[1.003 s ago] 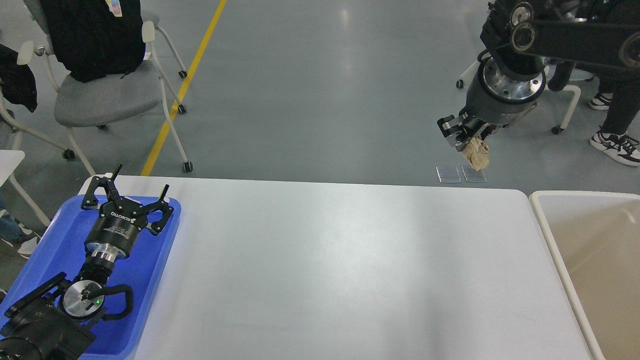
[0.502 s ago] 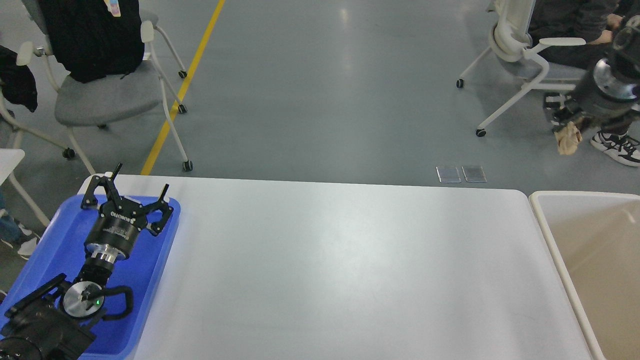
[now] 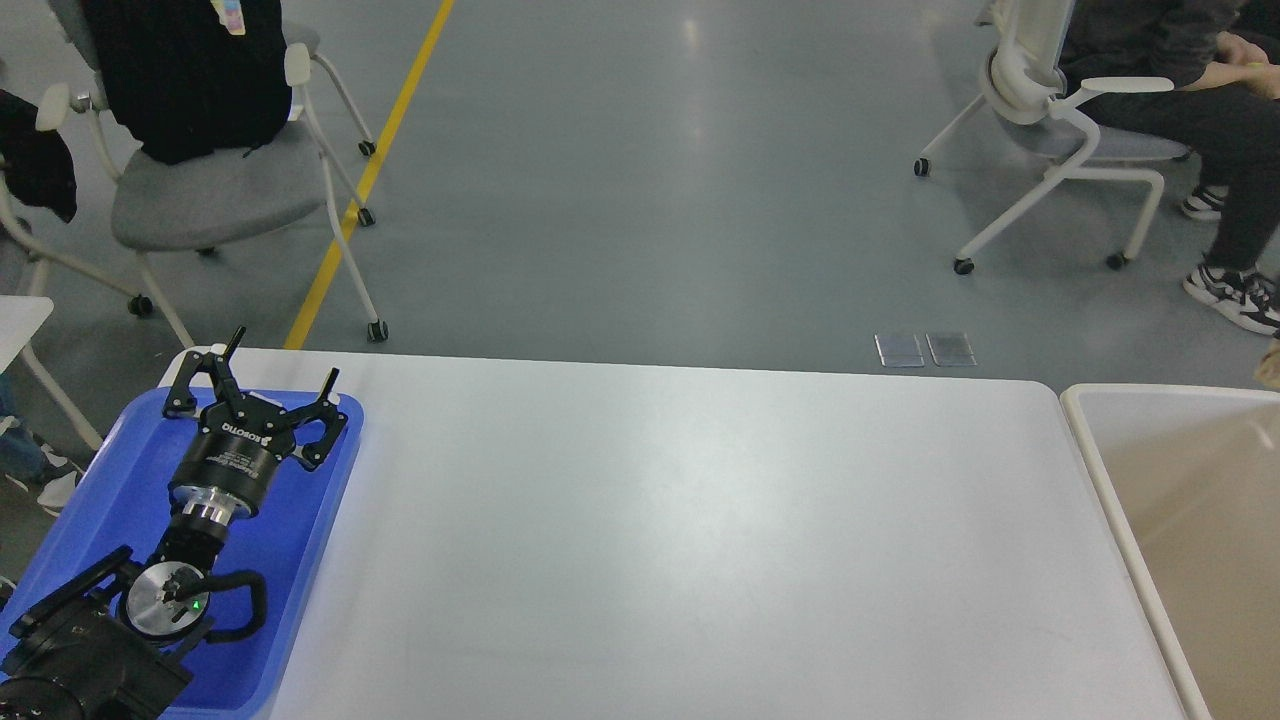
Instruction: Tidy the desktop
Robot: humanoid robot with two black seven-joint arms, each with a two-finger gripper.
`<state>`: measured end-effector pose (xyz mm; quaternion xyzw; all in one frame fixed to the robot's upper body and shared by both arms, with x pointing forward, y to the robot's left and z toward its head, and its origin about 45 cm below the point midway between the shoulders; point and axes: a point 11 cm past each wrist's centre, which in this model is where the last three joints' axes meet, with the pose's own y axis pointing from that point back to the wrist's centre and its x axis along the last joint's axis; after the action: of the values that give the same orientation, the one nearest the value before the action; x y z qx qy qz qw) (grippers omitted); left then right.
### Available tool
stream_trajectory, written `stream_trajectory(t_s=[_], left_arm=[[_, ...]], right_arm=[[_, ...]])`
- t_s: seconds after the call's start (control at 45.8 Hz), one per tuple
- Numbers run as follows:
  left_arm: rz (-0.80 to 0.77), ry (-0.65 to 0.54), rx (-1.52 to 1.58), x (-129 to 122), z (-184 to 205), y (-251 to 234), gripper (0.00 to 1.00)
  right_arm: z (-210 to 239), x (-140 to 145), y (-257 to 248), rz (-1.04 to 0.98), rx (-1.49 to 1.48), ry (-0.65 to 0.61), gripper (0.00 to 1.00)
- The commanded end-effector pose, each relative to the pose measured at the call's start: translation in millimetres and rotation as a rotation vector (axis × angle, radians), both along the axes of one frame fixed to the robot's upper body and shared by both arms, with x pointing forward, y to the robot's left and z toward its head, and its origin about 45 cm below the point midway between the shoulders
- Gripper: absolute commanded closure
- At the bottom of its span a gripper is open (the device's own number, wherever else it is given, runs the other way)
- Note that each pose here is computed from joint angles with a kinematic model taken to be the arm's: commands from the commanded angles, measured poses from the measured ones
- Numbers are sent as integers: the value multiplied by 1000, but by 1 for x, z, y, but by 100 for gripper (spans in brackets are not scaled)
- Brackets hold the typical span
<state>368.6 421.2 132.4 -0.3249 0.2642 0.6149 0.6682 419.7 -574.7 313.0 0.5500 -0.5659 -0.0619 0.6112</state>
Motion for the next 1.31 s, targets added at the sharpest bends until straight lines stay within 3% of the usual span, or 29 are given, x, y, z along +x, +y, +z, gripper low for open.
stream_trajectory(t_s=[0.0,0.153,0.305,1.134,1.178,1.287], left_arm=[[0,0,0,0,0,0,1],[0,1,0,0,0,0,1],[0,0,0,0,0,0,1],[0,1,0,0,0,0,1],[0,0,0,0,0,0,1],[0,0,0,0,0,0,1]], right_arm=[[-38,-38,-44,-234,34,-137,100],[-65,-55,-55,-375,51,-228,100],[-99,-67,-51,-435,71,-231,100],[-163,-73,-15,-490,33,-217,100],[-164,-73,-15,-488,20,-215,93],[-165,-76,-17,-482,-27,-209,34]])
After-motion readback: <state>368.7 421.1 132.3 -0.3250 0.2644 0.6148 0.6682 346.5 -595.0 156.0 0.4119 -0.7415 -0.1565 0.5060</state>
